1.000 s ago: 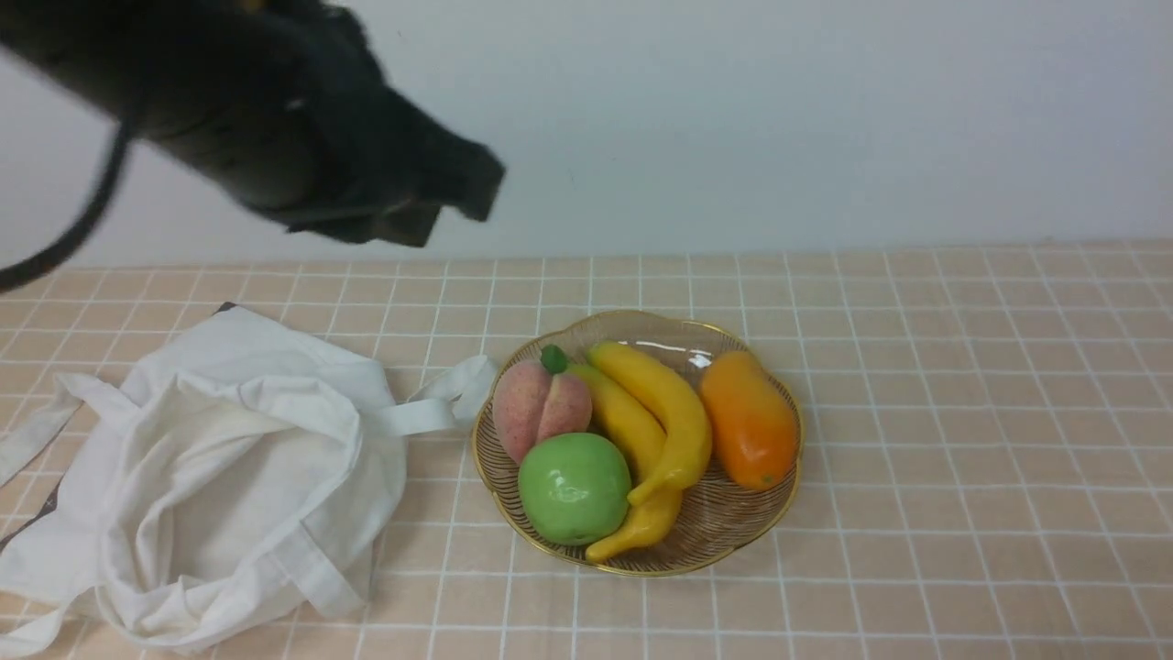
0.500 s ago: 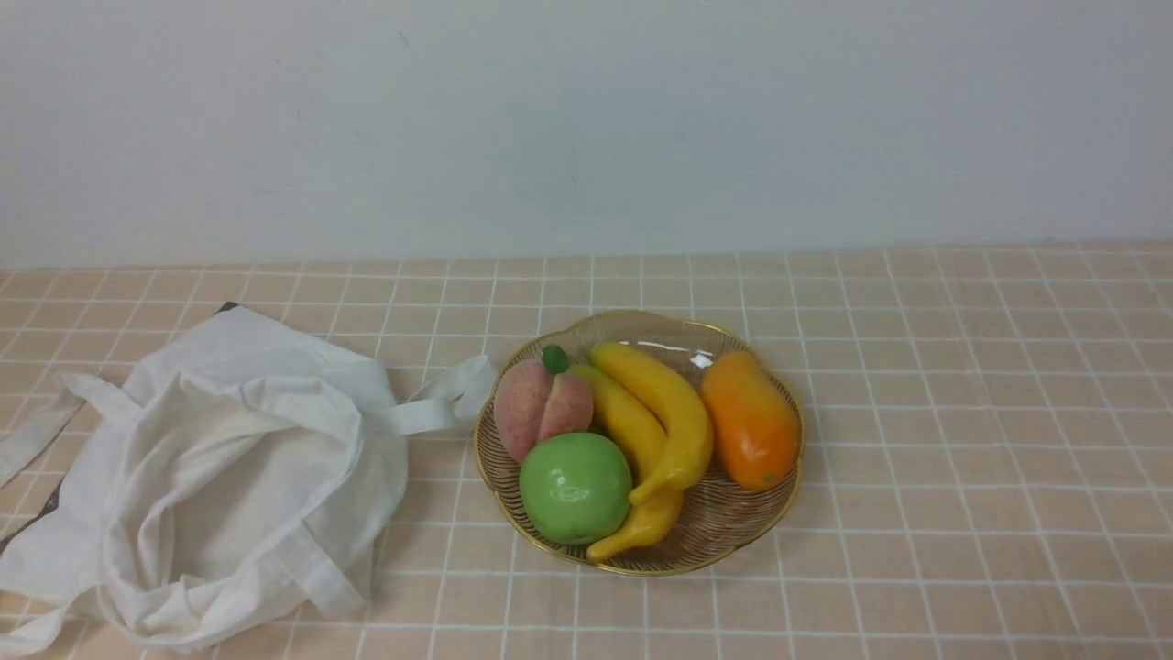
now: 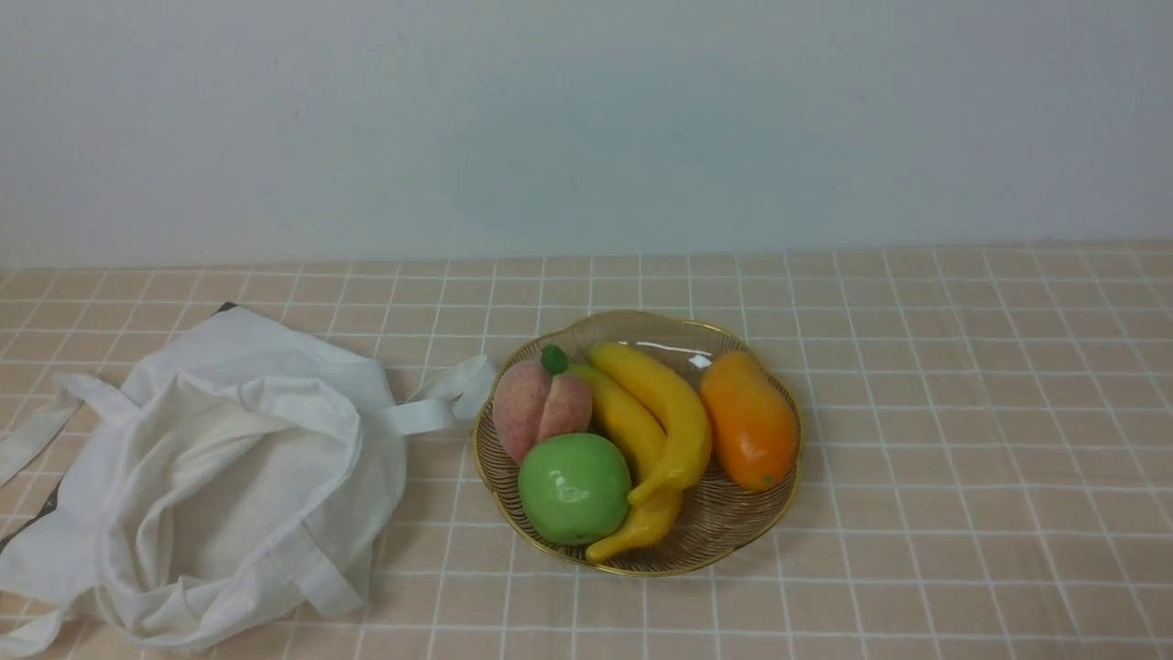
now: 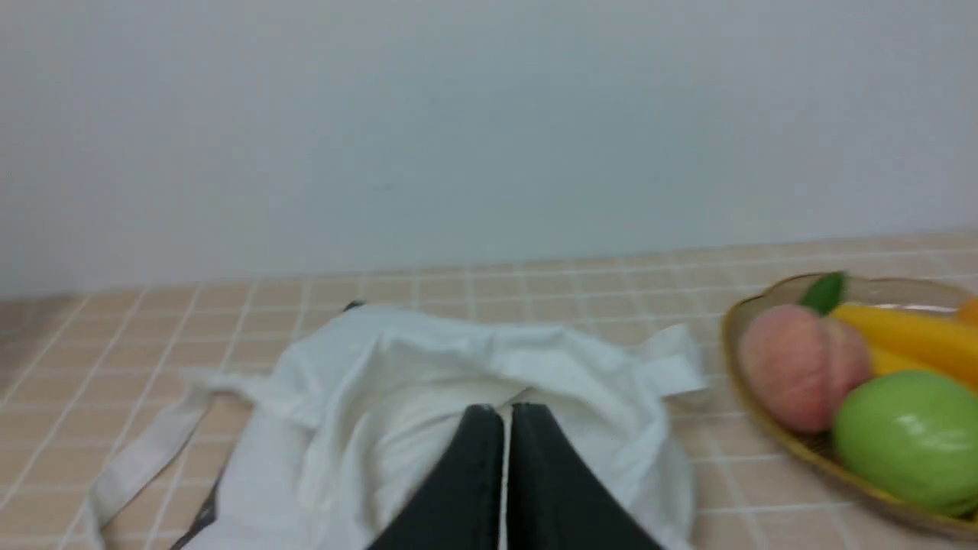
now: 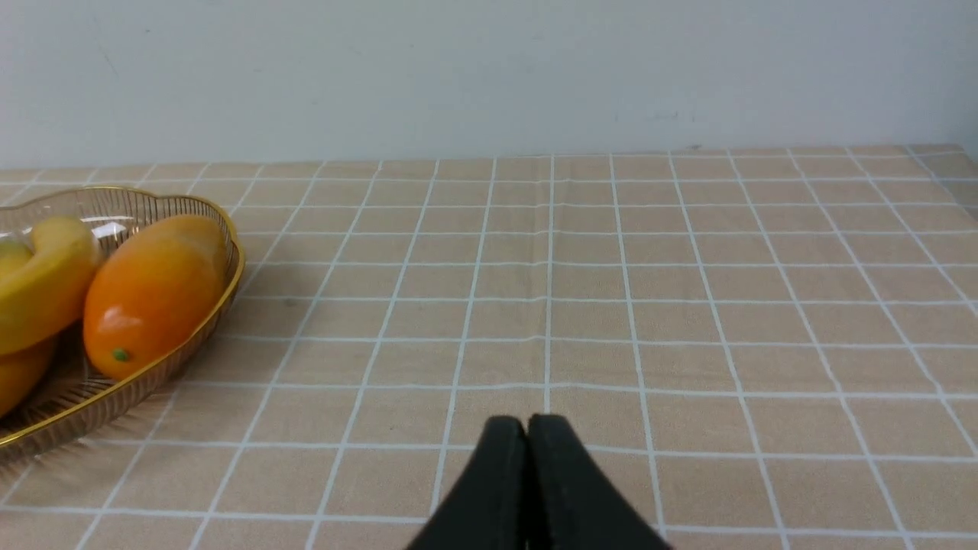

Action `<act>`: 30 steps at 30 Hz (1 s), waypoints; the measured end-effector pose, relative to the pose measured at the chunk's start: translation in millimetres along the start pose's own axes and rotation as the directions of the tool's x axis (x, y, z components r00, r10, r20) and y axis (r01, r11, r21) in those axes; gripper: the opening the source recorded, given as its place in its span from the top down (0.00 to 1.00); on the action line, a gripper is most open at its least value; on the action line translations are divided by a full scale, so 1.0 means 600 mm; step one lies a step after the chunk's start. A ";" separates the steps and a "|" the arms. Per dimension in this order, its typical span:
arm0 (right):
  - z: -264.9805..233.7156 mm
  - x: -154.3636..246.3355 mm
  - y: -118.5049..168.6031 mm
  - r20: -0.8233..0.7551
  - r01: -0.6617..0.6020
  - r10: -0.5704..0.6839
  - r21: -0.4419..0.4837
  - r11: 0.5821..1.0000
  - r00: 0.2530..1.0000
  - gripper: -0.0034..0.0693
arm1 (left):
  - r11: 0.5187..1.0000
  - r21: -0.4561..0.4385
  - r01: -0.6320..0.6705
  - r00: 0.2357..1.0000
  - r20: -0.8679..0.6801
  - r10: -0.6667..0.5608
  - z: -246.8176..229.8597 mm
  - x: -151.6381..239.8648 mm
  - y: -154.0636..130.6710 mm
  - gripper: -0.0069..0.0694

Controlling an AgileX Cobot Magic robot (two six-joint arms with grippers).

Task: Take the fruit out of the bag on the brown coffee tablecloth and place them on the plate.

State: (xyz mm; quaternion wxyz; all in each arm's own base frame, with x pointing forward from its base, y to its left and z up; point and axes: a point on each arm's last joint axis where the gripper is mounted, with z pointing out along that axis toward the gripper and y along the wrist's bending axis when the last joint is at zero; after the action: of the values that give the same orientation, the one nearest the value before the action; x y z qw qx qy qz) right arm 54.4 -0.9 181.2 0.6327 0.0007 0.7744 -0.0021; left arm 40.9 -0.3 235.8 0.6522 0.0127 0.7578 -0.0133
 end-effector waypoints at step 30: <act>0.000 0.000 0.000 0.000 0.000 0.000 0.000 1.000 1.000 0.98 | 0.999 0.051 0.014 0.989 -0.149 -0.006 0.035 0.104 -0.006 0.92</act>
State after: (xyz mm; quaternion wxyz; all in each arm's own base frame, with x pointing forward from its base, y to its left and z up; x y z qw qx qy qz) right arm 54.4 -0.9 181.2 0.6327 0.0007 0.7744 -0.0021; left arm 52.0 -4.6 171.2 0.5932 0.0268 0.8039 -0.0352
